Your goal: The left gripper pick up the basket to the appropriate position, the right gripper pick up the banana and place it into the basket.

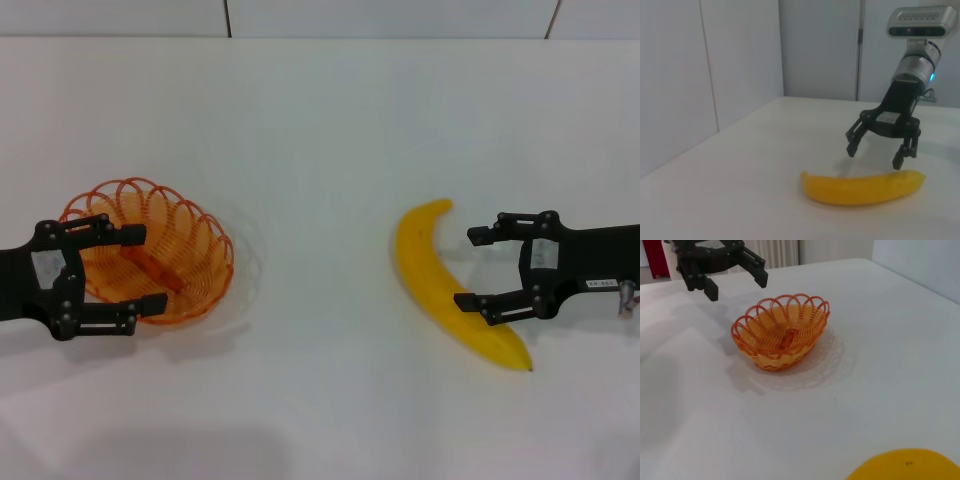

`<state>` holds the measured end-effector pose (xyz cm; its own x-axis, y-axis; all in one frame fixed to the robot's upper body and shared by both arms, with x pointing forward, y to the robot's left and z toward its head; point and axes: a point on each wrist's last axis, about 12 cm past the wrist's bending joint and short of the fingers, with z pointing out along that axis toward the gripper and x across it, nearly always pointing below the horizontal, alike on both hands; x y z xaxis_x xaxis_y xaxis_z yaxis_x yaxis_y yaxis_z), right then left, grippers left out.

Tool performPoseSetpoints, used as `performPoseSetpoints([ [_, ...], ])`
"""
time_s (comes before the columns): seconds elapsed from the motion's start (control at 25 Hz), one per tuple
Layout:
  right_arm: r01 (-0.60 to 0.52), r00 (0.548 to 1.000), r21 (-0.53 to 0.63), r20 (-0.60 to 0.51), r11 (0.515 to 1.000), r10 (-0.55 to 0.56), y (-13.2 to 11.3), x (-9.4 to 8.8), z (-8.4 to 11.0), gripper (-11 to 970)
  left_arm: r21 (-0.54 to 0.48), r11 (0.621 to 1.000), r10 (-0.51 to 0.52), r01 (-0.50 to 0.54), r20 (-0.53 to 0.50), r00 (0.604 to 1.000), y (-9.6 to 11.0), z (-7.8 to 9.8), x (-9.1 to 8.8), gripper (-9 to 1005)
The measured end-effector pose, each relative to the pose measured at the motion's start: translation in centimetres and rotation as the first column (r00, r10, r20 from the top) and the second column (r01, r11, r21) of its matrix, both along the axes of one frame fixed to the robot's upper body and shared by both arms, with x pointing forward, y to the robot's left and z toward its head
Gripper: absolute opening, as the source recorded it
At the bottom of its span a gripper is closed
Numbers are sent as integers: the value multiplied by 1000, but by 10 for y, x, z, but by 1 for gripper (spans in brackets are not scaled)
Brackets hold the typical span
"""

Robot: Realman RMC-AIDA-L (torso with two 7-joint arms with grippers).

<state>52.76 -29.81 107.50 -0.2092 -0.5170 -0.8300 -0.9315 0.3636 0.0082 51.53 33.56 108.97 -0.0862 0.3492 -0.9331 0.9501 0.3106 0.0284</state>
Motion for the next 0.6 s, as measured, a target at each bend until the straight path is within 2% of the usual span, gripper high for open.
performPoseSetpoints([
  [0.44, -2, 1000, 6, 2, 1000, 2, 3, 2, 1, 897, -1, 1000, 4, -4, 1, 1000, 0, 1, 1, 859],
  [0.52, -2, 1000, 7, 2, 1000, 2, 3, 2, 1, 897, -25, 998, 53, -53, 14, 998, 2, 2, 4, 858],
  [0.6, -1, 1000, 8, 1, 1000, 1, 3, 2, 0, 897, -71, 984, 169, -166, 27, 985, 9, 7, 11, 858],
])
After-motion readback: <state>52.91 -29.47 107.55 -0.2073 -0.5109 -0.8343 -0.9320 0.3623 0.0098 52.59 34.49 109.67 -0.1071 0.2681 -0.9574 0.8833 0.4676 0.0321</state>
